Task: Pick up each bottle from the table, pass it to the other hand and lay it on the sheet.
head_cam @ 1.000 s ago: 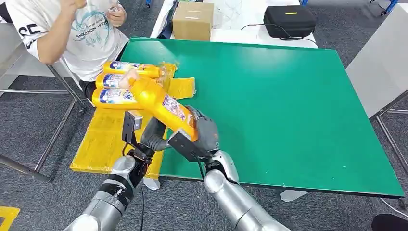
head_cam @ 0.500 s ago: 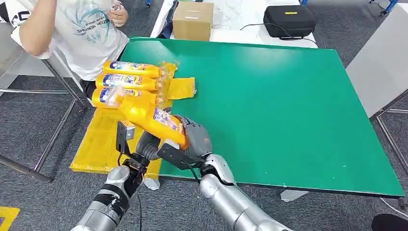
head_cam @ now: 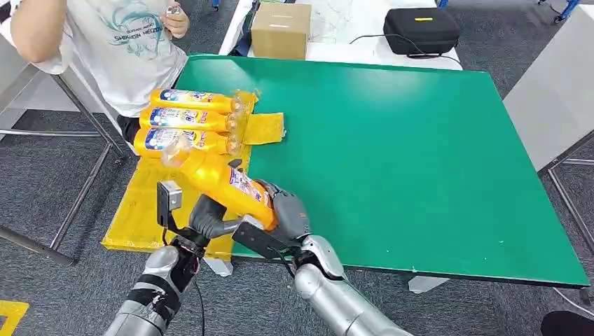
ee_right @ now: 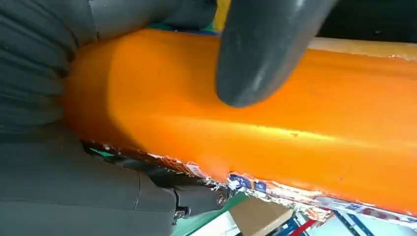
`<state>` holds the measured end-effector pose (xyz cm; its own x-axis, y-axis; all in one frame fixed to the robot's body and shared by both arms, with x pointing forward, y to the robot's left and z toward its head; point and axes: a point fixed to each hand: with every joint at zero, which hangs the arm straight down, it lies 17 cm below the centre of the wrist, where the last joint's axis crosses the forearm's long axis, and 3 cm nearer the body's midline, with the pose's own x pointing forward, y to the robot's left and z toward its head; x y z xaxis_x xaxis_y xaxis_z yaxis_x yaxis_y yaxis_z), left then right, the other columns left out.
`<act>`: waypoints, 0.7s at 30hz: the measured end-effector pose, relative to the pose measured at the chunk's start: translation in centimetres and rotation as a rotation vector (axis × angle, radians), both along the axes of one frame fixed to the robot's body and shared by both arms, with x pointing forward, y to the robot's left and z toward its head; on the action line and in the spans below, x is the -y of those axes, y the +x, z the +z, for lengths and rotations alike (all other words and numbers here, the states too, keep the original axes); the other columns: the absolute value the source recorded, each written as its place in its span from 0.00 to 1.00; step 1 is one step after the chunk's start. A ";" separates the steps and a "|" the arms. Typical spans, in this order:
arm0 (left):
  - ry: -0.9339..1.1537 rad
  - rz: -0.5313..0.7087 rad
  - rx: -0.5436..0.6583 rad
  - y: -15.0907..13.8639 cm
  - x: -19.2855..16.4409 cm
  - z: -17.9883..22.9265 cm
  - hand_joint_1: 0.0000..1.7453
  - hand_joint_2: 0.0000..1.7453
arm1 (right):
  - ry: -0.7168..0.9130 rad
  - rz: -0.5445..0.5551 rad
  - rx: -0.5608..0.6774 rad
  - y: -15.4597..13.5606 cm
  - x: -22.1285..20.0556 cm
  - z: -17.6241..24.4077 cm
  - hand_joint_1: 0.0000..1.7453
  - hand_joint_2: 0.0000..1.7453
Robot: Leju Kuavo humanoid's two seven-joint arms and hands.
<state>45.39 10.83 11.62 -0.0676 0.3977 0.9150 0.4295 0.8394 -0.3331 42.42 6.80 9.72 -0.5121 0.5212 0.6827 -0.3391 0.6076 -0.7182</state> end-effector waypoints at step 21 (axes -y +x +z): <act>0.033 0.077 0.107 1.2 -3.2 3.5 0.00 1.00 | -0.094 -0.017 0.047 0.3 1.5 -1.0 1.00 1.00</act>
<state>46.54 14.02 15.08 -0.1948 0.3573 0.9134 0.3948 0.8811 -0.2605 42.74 5.29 8.75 -0.5333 0.5905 0.6057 -0.2936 0.5424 -0.7872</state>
